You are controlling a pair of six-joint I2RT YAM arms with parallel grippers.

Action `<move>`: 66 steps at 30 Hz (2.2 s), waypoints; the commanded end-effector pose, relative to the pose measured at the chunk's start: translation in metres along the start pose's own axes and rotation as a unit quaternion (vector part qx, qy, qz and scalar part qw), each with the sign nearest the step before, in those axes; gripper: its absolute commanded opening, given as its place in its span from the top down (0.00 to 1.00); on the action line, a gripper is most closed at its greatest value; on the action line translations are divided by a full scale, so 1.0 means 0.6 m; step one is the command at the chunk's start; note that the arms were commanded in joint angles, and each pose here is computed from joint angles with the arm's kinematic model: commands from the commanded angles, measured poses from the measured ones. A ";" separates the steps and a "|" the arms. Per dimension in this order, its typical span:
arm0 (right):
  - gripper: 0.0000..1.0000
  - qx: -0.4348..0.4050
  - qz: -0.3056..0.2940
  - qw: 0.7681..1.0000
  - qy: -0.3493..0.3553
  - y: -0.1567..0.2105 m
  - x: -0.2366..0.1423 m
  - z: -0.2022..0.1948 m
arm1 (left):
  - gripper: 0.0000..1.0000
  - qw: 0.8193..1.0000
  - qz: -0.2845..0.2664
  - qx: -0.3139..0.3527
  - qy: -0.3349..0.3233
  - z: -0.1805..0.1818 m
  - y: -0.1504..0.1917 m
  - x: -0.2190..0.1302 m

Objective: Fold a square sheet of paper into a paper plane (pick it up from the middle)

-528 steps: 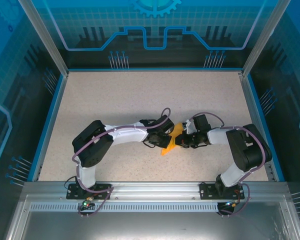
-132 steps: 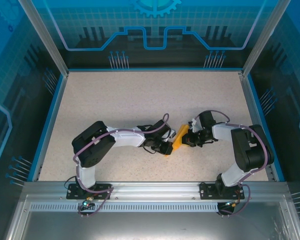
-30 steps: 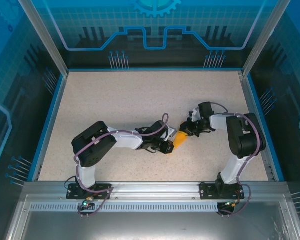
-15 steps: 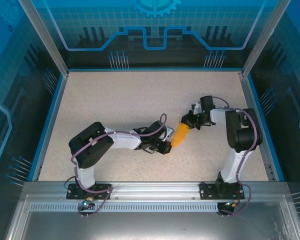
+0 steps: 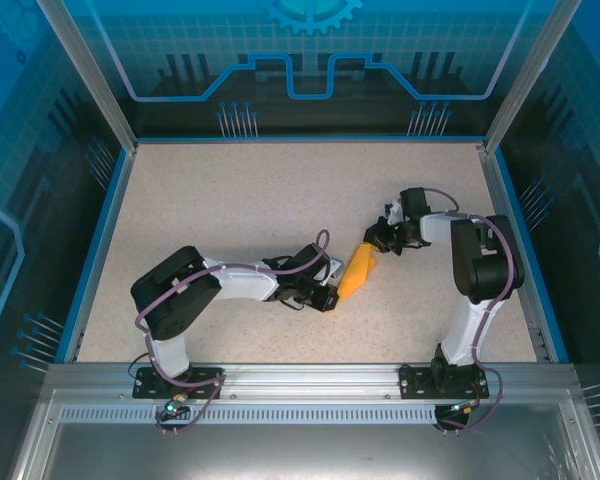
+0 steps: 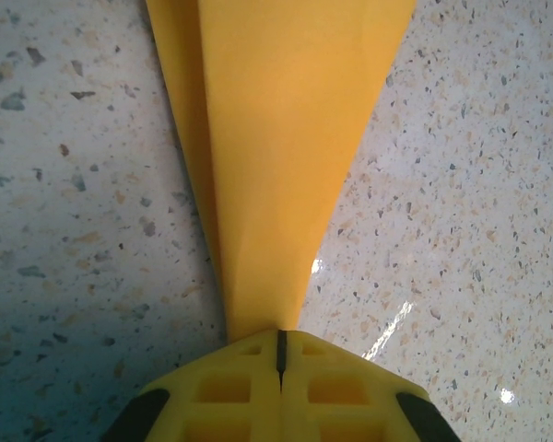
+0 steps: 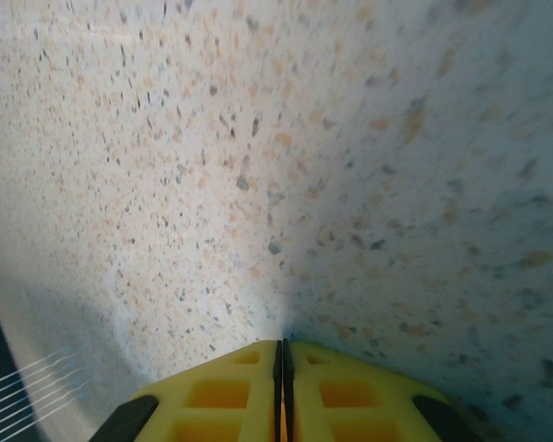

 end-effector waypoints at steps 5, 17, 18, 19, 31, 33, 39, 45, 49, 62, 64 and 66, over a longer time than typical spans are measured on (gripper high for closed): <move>0.86 -0.056 -0.049 0.997 -0.002 0.043 -0.101 0.029 | 1.00 0.990 0.130 -0.040 -0.046 0.039 0.093 0.016; 0.87 -0.053 0.051 0.996 -0.051 0.206 -0.025 0.050 | 1.00 0.993 0.113 -0.034 -0.029 0.034 0.081 0.018; 0.87 -0.051 0.053 0.996 -0.048 0.210 -0.018 0.047 | 0.99 0.993 0.112 -0.032 -0.028 0.033 0.080 0.016; 0.87 -0.046 0.054 0.996 -0.047 0.212 -0.011 0.043 | 1.00 0.993 0.112 -0.033 -0.028 0.033 0.081 0.016; 0.89 -0.047 0.051 0.996 0.049 0.206 0.041 -0.019 | 0.99 0.993 0.109 -0.034 -0.023 0.029 0.088 0.003; 0.89 -0.049 0.051 0.995 0.067 0.206 0.043 -0.030 | 1.00 0.993 0.112 -0.038 -0.026 0.029 0.090 -0.003; 0.90 -0.054 0.047 0.992 0.104 0.203 0.051 -0.054 | 1.00 0.991 0.123 -0.044 -0.026 0.022 0.097 -0.017; 0.91 -0.056 0.052 0.990 0.120 0.202 0.062 -0.069 | 1.00 0.988 0.143 -0.038 -0.032 0.011 0.110 -0.024; 0.91 -0.054 0.054 0.990 0.121 0.200 0.065 -0.075 | 1.00 0.986 0.156 -0.041 -0.042 0.013 0.123 -0.024; 0.91 -0.054 0.062 0.990 0.115 0.201 0.065 -0.082 | 1.00 0.989 0.137 -0.044 -0.029 -0.009 0.113 -0.064; 0.92 -0.053 0.063 0.990 0.113 0.202 0.067 -0.082 | 1.00 0.992 0.122 -0.038 -0.021 -0.020 0.093 -0.074; 0.92 -0.054 0.063 0.991 0.110 0.202 0.067 -0.081 | 1.00 0.994 0.100 -0.029 -0.014 -0.032 0.070 -0.084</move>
Point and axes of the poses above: each hand's point on the last joint's axis, 136 mm out from that joint toward the fingers, its own x axis out along the fingers, its own z axis along the line the jaws close on, y = z × x, the point moved 8 cm from there along -x, back along the fingers, and after that the axes turned 9 degrees about x, right-handed, at the moved point
